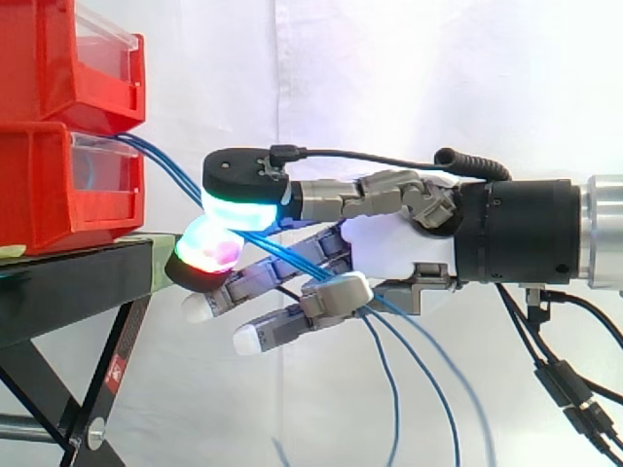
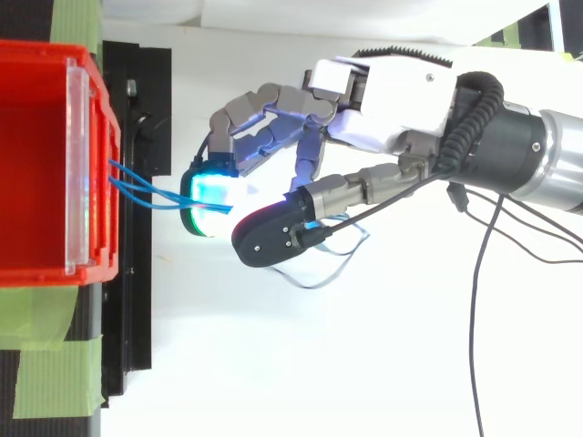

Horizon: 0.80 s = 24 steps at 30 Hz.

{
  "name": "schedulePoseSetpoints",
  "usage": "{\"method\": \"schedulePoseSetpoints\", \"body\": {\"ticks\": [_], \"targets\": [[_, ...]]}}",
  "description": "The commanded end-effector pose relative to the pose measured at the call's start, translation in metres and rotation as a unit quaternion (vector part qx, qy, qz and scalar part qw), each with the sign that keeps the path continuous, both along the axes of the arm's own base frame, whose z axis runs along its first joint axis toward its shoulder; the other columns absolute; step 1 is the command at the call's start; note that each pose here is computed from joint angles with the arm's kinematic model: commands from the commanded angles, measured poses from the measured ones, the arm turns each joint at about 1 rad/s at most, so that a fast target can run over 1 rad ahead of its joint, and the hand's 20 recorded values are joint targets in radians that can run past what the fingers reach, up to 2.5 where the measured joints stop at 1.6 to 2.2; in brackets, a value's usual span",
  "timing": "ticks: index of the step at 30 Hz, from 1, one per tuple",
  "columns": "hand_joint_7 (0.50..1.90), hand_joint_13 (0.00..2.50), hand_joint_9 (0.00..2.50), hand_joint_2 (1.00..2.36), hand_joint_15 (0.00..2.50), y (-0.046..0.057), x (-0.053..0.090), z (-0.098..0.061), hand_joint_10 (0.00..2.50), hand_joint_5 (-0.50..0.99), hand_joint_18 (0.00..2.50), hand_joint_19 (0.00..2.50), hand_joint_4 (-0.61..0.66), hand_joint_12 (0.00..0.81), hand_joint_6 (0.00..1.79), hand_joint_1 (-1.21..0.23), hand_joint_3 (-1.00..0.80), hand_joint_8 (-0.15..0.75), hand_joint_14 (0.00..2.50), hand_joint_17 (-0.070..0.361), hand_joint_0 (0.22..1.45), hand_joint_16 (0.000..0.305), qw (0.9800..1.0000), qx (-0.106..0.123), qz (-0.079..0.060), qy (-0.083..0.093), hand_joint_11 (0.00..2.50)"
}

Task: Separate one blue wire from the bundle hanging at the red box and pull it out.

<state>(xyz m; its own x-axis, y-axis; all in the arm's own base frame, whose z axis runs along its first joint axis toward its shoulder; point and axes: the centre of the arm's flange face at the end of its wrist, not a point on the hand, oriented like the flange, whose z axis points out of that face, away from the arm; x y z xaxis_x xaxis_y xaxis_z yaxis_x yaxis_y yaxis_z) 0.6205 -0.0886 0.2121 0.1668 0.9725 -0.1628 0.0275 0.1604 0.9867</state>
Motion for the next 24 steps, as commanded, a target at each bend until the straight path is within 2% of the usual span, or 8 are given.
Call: {"method": "schedulePoseSetpoints", "body": {"ticks": [1,10,11,12,16,17,19,24], "targets": [[1.02,1.78,0.66,1.02,1.40,-0.0007,-0.0001,0.0000,0.01,-0.20,0.66,0.40,0.20,0.327,0.80,-0.65,-0.26,0.351,0.01,0.115,0.65,0.051,1.0000,0.000,-0.001,0.000,0.30],[1.01,1.75,0.70,1.02,1.56,0.0002,0.0000,0.0000,0.01,-0.20,0.73,0.53,0.20,0.294,0.81,-0.65,-0.27,0.350,0.06,0.119,0.65,0.053,1.0000,0.000,0.000,0.000,0.38],[1.01,1.73,0.70,1.02,1.55,0.0002,0.0000,0.0000,0.01,-0.20,0.74,0.54,0.20,0.294,0.81,-0.65,-0.27,0.350,0.11,0.120,0.65,0.053,1.0000,0.000,0.000,0.000,0.37],[1.00,1.66,0.70,1.02,1.46,0.0002,0.0000,0.0000,0.01,-0.20,0.75,0.55,0.20,0.280,0.81,-0.65,-0.26,0.350,0.33,0.120,0.65,0.053,1.0000,0.000,0.000,0.000,0.39],[1.00,1.63,0.71,1.02,1.43,0.0002,0.0000,0.0000,0.01,-0.20,0.77,0.58,0.20,0.276,0.81,-0.65,-0.27,0.348,0.42,0.121,0.65,0.054,1.0000,0.000,0.000,0.000,0.40],[1.00,1.60,0.71,1.02,1.35,0.0002,0.0000,0.0000,0.01,-0.20,0.78,0.61,0.20,0.275,0.81,-0.65,-0.27,0.349,0.58,0.121,0.66,0.054,1.0000,0.000,0.000,0.000,0.42],[1.00,1.58,0.73,1.02,1.33,0.0002,0.0000,0.0000,0.01,-0.20,0.78,0.62,0.20,0.276,0.81,-0.65,-0.27,0.350,0.65,0.121,0.65,0.054,1.0000,0.000,0.000,0.000,0.45],[1.01,1.52,0.91,1.02,1.30,0.0002,0.0000,0.0000,0.02,-0.20,0.78,0.61,0.19,0.279,0.81,-0.65,-0.27,0.373,0.72,0.122,0.66,0.054,1.0000,-0.002,0.000,0.000,0.84]]}}
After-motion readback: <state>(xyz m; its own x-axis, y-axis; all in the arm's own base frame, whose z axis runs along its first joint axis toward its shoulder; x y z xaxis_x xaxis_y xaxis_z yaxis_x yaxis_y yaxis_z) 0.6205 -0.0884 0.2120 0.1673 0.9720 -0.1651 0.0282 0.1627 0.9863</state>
